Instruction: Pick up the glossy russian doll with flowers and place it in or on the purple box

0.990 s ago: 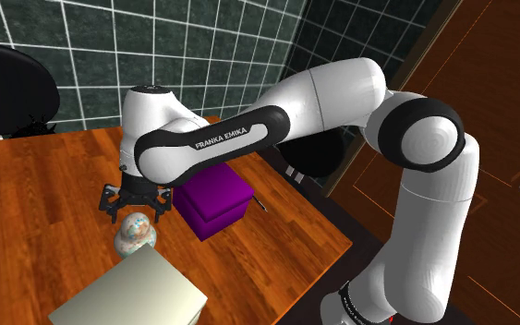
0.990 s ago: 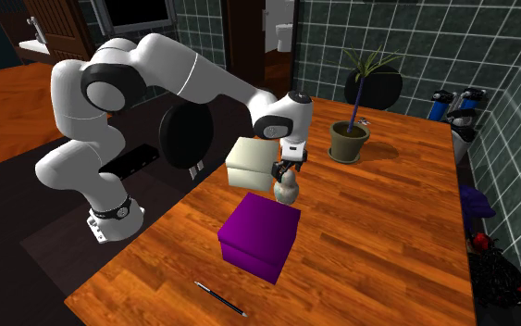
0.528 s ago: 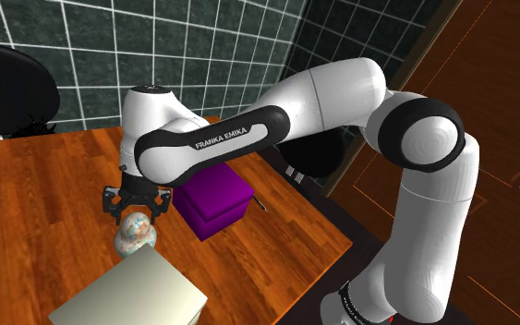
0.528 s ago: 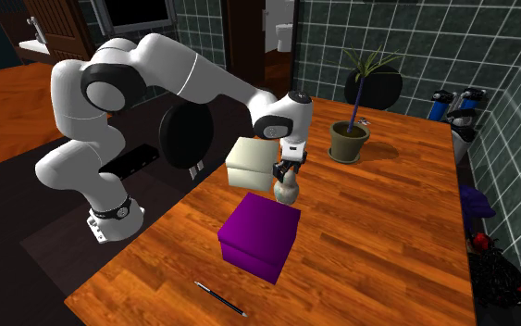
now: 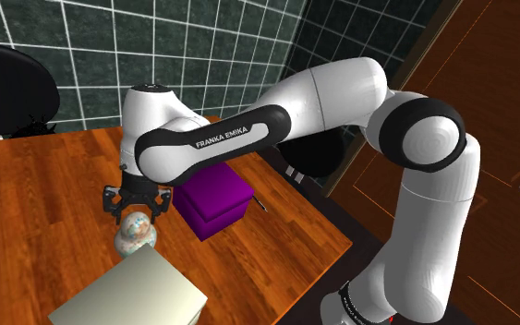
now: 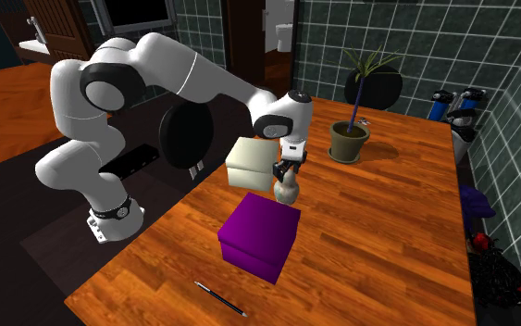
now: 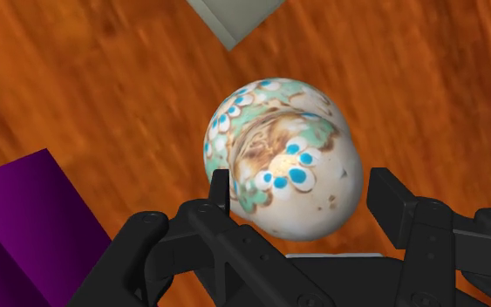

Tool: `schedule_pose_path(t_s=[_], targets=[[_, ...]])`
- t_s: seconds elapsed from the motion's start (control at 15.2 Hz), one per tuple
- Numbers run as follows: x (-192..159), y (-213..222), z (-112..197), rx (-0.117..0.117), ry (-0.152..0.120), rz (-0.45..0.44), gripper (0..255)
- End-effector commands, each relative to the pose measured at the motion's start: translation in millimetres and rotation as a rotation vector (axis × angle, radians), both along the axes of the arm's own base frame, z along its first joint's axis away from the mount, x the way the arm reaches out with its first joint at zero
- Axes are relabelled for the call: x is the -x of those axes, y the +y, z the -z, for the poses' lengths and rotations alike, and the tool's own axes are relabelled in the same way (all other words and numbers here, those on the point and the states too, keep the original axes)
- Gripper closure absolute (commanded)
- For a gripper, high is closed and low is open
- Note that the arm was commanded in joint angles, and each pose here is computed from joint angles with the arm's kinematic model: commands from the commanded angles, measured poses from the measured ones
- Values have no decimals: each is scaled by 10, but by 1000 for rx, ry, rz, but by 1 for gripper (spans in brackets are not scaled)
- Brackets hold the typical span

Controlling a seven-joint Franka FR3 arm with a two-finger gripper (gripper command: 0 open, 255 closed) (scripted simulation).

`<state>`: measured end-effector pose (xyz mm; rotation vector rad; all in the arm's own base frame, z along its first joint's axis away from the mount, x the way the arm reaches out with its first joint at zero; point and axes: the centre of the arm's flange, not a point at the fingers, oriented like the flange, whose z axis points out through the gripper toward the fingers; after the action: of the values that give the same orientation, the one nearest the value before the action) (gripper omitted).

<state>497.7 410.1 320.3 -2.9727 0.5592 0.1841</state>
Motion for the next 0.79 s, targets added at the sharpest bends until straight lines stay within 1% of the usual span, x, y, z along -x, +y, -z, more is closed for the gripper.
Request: schedule_pose_path(t_s=[0.0, 0.73], targets=[[2, 7, -79, 0, 0, 0, 255], [2, 7, -660, 0, 0, 0, 255]])
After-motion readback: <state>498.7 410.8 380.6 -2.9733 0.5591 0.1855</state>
